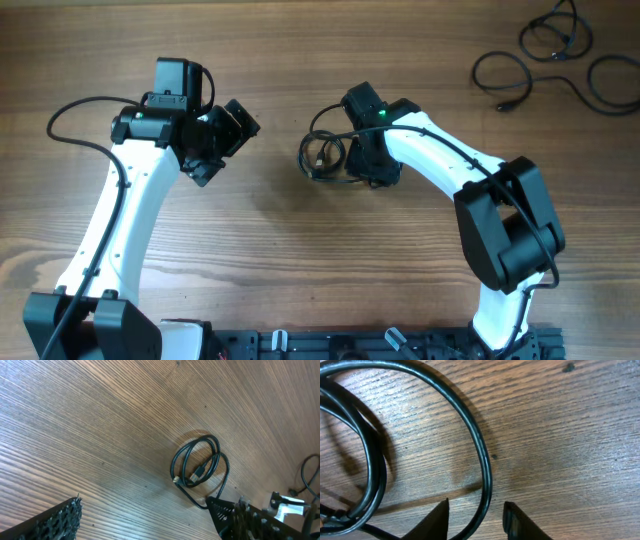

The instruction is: Untangle cables

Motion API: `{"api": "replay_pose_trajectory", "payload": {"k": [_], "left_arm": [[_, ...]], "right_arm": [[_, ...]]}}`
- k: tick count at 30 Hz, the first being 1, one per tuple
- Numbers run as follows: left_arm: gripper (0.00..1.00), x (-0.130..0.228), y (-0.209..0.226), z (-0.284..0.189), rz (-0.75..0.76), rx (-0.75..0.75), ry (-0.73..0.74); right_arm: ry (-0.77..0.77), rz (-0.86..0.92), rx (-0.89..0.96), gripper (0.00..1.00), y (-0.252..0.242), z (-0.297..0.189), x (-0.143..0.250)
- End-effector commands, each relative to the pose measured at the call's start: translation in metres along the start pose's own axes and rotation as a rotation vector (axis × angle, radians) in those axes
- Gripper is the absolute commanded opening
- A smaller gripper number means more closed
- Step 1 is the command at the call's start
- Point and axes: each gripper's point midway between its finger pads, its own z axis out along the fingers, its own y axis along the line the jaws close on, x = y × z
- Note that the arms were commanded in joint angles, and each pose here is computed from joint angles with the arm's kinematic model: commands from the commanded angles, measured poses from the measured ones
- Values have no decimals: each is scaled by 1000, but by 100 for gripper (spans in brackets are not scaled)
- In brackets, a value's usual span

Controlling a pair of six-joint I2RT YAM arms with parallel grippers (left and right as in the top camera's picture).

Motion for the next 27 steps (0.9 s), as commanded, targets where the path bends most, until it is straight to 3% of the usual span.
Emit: {"api": "replay_pose_trajectory", "payload": {"k": [1,7,13,16,21,24,27], "left_arm": [[100,5,-4,-1,10,20,27],[100,11,-2,-1,5,15,53],[100,11,-2,-1,9,15,52],[98,11,-2,-1,9,15,52],[69,11,-2,-1,9,16,53],[64,17,-7,0,25,25,67],[68,25,-12,2,54,29,81]], "right_arm": [[15,2,35,24,-6,12,3],[27,3,30,27,-8,17,7],[25,-2,-9,4,-2,21,7],[18,-75,-63,4,11,8,2],[-75,-303,-356,4,66,-78,-4],[-190,-359,-489,4,81,-144,-5],[-302,-334,-593,4,82,-203,-3]]}}
